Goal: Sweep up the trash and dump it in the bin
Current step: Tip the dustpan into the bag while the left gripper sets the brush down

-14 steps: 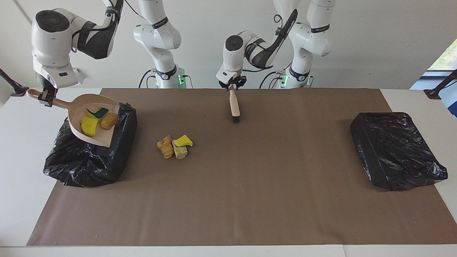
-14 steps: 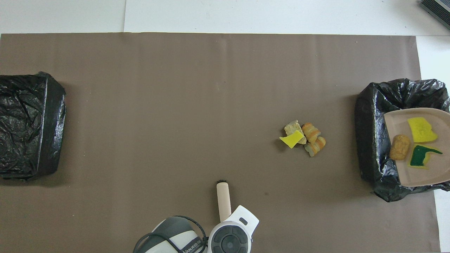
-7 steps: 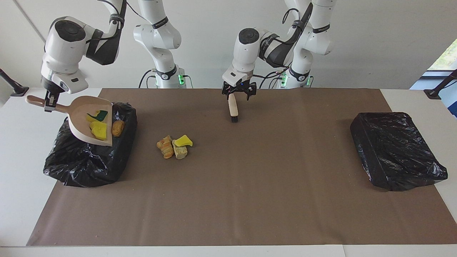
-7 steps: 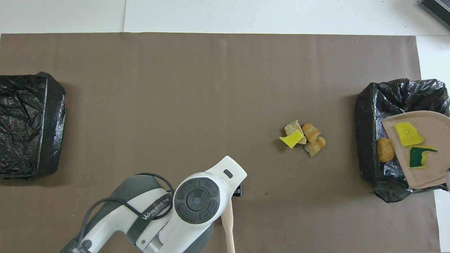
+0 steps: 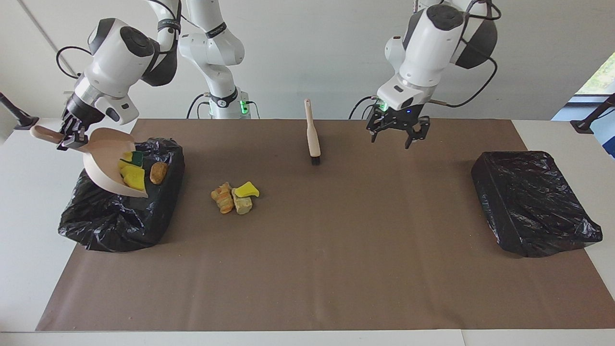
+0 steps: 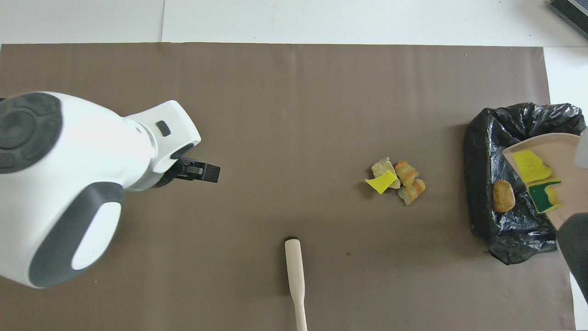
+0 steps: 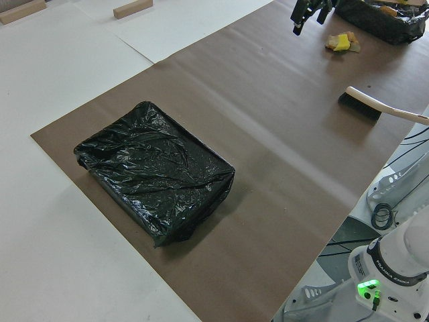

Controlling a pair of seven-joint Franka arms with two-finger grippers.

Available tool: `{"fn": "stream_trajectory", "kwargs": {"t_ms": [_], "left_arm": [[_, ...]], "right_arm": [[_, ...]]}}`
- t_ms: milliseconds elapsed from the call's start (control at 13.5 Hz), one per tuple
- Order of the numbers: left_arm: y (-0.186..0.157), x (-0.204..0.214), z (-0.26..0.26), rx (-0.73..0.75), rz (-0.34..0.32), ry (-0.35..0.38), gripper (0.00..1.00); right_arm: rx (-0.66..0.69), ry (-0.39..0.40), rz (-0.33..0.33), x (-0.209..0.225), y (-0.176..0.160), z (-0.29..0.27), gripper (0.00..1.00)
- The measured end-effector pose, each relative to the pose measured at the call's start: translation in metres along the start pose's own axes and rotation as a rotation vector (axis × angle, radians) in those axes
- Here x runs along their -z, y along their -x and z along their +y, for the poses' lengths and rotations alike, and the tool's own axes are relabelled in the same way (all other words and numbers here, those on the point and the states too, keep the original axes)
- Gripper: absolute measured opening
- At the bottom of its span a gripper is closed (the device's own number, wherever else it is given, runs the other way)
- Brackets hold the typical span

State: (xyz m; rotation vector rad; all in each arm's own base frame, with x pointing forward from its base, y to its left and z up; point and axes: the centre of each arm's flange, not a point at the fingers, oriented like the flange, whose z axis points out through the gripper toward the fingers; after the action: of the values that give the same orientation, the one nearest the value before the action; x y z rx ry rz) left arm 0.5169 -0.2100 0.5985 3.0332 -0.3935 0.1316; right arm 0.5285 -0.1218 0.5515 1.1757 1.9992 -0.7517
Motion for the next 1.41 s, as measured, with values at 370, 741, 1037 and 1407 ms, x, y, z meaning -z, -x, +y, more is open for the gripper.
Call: {"fn": "stream_trajectory", "kwargs": {"t_ms": [370,741,1037,1407], "left_arm": [[0.007,0.098,-0.098,-0.075,0.027,-0.079,1.00],[0.012,0.116,-0.135,-0.117,0.027,-0.100,1.00],[0.014,0.114,-0.157,-0.073,0.025,-0.054,1.00],[0.014,0.115,-0.153,-0.079,0.027,-0.054,1.00]], "right_arm": [[-0.040,0.016,-0.031,0.003,-0.002,0.001,0.33],[-0.052,0.032,-0.046,0.014,0.004,0.000,0.33],[-0.053,0.050,-0.062,0.017,0.014,-0.013,0.33],[-0.134,0.042,-0.047,0.011,0.017,-0.022,0.33]]}}
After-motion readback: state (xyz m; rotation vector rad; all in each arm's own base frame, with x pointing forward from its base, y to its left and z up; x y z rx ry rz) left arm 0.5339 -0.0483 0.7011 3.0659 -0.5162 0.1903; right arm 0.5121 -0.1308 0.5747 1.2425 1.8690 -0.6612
